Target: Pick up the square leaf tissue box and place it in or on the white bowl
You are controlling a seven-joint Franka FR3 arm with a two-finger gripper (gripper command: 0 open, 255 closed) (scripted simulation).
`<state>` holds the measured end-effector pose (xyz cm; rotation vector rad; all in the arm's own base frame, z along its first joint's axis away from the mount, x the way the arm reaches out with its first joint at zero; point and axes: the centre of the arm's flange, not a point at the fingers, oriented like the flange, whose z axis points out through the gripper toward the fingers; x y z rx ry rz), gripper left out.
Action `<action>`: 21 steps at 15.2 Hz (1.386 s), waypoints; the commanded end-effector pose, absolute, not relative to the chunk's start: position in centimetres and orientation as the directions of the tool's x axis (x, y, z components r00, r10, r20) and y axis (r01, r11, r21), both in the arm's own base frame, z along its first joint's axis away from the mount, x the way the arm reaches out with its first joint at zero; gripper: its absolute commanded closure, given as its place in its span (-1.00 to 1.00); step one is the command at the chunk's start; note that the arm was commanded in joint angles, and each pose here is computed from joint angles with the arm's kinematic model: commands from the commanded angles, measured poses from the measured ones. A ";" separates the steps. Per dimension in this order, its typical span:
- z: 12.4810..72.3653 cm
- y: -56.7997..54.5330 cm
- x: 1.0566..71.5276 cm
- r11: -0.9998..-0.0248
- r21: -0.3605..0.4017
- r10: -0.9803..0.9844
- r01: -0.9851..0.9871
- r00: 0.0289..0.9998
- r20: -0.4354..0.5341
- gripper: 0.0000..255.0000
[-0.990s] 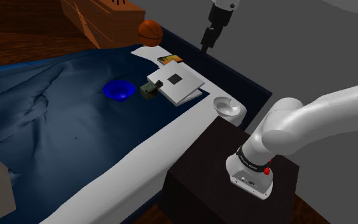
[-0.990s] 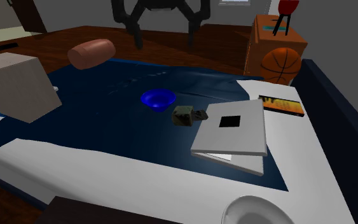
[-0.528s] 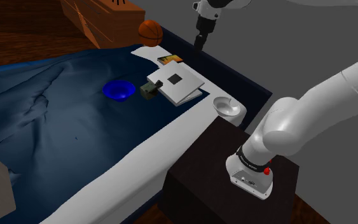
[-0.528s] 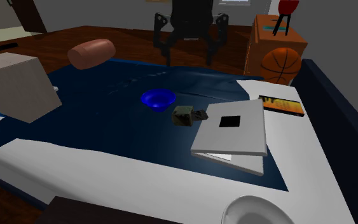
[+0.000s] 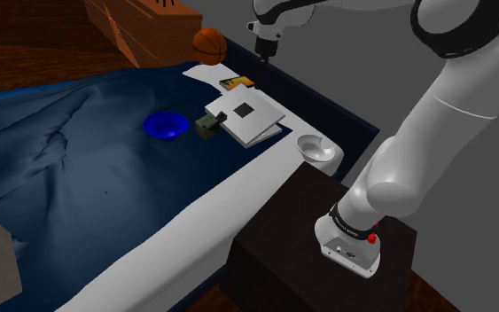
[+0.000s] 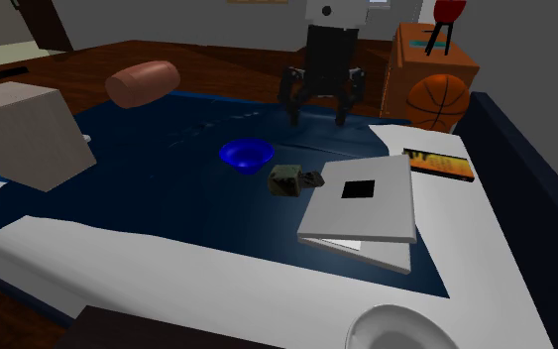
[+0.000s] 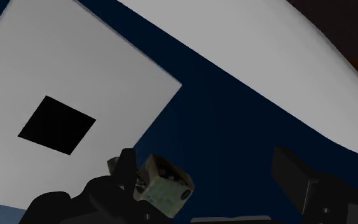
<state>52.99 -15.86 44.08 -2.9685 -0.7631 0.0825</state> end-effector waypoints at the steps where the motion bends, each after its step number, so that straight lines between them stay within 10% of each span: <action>1: 41.9 -16.3 55.1 -0.848 -0.106 0.526 0.519 0.849 -0.046 -1.00; 21: 21.5 -16.7 73.2 -0.553 -0.297 0.829 0.778 0.548 -0.110 -1.00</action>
